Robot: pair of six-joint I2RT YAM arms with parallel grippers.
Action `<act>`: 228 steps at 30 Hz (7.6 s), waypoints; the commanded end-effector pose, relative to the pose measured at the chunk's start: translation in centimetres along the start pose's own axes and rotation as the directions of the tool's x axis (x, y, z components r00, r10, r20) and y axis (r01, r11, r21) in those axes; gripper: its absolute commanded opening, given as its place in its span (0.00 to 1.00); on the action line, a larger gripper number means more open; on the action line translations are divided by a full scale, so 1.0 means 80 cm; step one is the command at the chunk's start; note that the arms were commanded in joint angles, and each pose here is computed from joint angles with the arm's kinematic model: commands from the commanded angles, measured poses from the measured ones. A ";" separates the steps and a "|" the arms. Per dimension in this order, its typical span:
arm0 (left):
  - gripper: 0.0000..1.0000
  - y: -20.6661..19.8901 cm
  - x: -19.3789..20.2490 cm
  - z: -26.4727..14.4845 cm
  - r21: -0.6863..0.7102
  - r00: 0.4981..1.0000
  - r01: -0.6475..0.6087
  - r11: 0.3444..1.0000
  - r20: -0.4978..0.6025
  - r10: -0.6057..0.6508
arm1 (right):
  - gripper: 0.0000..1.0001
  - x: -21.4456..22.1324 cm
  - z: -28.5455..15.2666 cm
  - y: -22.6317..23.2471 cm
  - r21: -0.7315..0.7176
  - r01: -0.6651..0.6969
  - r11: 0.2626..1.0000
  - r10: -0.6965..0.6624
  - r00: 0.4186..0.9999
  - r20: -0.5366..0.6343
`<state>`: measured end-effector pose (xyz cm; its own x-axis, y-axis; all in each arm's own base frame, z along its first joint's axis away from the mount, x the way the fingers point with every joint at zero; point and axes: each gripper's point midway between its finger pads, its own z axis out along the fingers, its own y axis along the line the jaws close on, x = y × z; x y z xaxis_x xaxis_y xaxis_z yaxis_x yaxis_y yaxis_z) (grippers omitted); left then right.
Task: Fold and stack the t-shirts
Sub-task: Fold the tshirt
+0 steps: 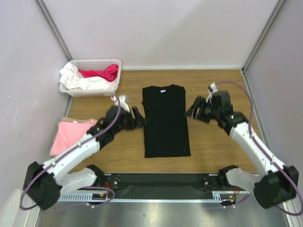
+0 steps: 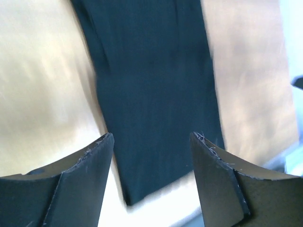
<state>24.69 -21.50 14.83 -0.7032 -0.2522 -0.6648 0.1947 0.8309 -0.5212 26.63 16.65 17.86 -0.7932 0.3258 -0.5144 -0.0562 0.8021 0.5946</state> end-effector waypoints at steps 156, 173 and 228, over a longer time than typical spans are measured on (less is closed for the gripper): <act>0.86 0.024 0.003 0.082 0.009 0.998 0.054 0.999 0.037 -0.054 | 0.80 -0.004 0.126 -0.090 0.090 0.016 0.996 -0.011 0.999 -0.053; 0.83 0.029 0.127 0.032 0.003 0.983 0.171 0.985 -0.073 -0.170 | 0.75 0.167 0.034 -0.115 0.081 -0.174 0.981 0.185 0.971 -0.152; 0.00 0.050 0.175 0.023 -0.136 0.980 0.134 0.981 -0.127 -0.152 | 0.00 0.194 0.030 -0.106 0.105 -0.147 0.984 0.164 0.969 -0.187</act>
<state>17.08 -23.31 1.91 -0.8080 -0.3472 -0.4761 -0.0093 0.8153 -0.5789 15.76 16.04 1.98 -0.8924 0.3683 -0.2607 0.1475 0.7841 0.6028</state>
